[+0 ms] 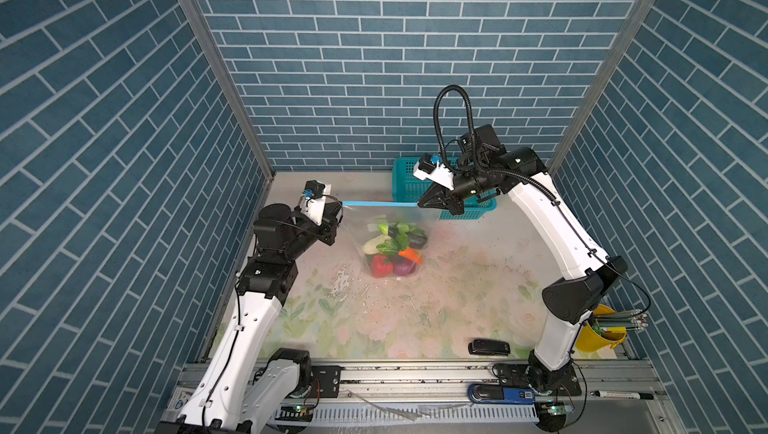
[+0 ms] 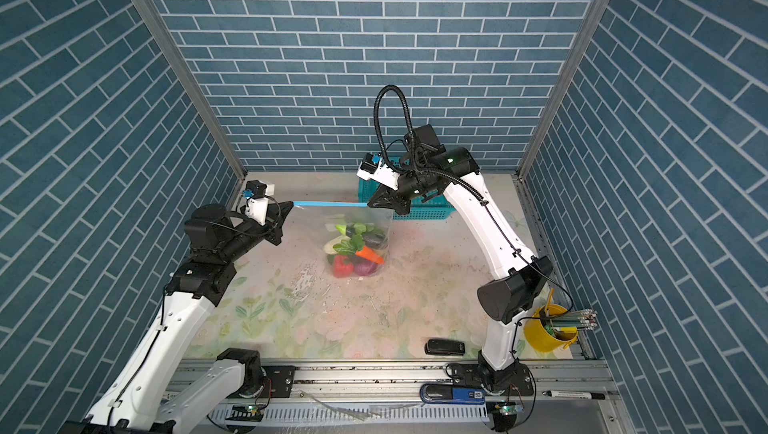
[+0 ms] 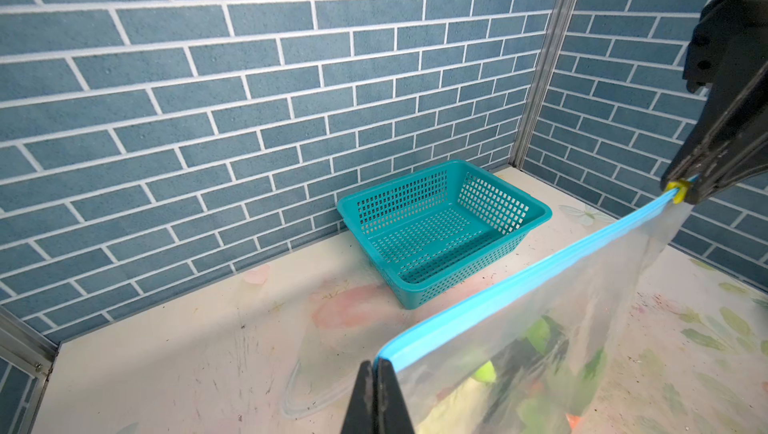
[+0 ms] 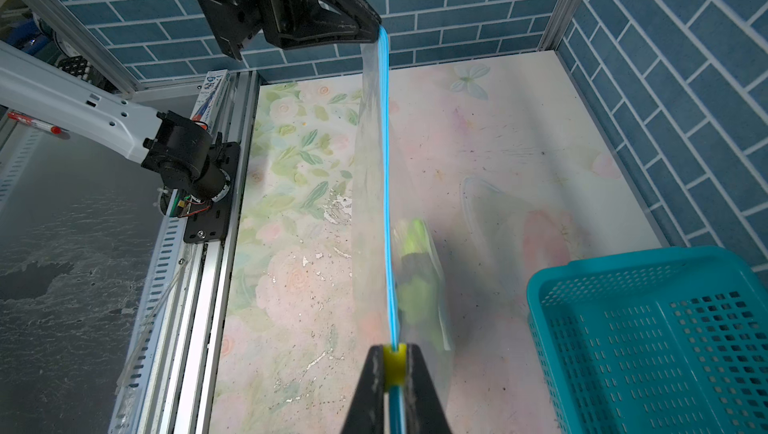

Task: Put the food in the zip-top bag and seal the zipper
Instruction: 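Slide the right gripper along the blue zipper away from the left gripper, pressing it shut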

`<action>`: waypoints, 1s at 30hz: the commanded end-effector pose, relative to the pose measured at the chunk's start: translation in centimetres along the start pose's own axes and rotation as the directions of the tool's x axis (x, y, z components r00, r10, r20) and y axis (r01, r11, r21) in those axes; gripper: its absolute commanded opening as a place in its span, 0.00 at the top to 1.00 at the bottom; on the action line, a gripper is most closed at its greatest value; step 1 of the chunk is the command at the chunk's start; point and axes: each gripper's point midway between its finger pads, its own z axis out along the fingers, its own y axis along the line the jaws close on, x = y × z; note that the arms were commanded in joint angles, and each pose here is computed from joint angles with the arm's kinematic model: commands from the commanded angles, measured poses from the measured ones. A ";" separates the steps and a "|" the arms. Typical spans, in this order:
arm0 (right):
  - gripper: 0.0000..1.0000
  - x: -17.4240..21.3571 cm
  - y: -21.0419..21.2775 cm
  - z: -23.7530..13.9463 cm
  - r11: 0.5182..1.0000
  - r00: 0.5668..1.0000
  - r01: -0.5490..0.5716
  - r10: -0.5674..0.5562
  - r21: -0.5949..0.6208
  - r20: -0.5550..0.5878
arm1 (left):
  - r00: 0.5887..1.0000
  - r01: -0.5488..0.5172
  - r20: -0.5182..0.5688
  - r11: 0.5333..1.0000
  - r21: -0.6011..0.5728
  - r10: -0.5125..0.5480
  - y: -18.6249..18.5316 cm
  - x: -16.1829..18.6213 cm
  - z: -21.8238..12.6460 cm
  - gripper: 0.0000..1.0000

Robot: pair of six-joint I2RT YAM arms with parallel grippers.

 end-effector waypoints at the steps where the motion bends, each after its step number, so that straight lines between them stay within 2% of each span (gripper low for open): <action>1: 1.00 0.1 0.3 -2.0 0.999 1.000 -0.003 0.003 0.035 0.004 | 1.000 0.008 0.015 0.994 -0.106 -0.007 2.2 0.0 -0.6 1.00; 30: 1.00 1.8 0.1 -3.7 0.994 0.999 -0.031 0.032 0.101 -0.006 | 1.000 0.021 0.017 0.992 -0.127 -0.019 2.8 0.2 -0.6 1.00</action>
